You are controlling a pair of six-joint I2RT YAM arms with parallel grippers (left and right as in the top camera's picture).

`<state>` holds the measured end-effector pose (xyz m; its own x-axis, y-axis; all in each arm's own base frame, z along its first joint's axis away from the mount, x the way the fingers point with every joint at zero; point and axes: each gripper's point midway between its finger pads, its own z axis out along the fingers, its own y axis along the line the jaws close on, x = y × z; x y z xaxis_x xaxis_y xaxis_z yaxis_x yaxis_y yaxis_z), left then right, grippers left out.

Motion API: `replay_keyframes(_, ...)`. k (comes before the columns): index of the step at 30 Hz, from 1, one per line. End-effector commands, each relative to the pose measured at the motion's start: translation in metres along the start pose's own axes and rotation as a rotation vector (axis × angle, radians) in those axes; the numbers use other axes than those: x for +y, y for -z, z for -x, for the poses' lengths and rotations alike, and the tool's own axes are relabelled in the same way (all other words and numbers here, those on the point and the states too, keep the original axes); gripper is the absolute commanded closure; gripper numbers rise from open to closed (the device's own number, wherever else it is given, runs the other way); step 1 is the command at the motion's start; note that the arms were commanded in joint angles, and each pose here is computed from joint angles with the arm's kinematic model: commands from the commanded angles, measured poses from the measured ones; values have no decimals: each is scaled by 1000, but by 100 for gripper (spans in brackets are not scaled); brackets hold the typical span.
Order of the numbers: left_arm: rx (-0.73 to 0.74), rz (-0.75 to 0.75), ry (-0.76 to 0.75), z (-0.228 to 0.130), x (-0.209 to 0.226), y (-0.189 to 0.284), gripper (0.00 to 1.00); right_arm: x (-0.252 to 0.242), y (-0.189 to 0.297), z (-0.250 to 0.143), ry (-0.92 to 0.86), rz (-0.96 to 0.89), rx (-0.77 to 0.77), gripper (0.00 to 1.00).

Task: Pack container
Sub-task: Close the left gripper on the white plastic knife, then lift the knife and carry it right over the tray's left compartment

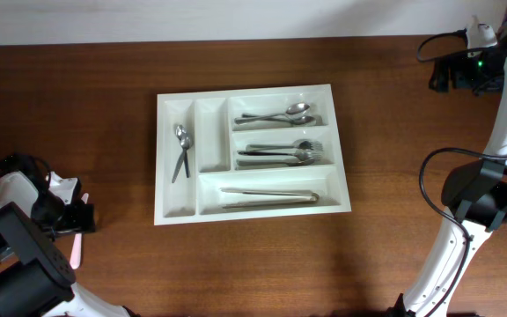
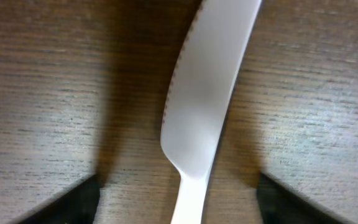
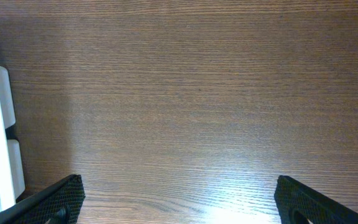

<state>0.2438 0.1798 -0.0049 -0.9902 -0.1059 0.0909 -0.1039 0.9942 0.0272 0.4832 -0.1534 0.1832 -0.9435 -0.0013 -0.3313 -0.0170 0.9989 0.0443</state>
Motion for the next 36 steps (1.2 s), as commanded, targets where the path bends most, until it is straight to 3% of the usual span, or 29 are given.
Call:
replay_keyframes(1, 34, -17, 0, -10, -5, -13, 41, -2, 6, 0, -4, -7, -11, 1)
replay_keyframes(3, 34, -17, 0, -10, -5, -13, 43, -2, 6, 0, -4, -7, -11, 1)
replay_keyframes(10, 34, -17, 0, -10, -5, -13, 87, -2, 6, 0, -4, -7, -11, 2)
replay_keyframes(15, 35, -17, 1, -10, -5, -13, 98, -2, 6, 0, -4, -7, -11, 1)
replay_keyframes(22, 21, -22, 54, -4, -6, -10, 98, -2, 6, 0, -4, -7, -11, 1)
replay_keyframes(28, -80, -152, 84, 26, -24, 13, 98, -2, 6, 0, -4, -7, -11, 1)
replay_keyframes(32, -111, -157, 214, 45, -24, 34, 98, -2, 6, 0, -4, -7, -11, 1)
replay_keyframes(36, -122, -152, 189, 57, -29, 57, 98, -2, 6, 0, -4, -7, -11, 1)
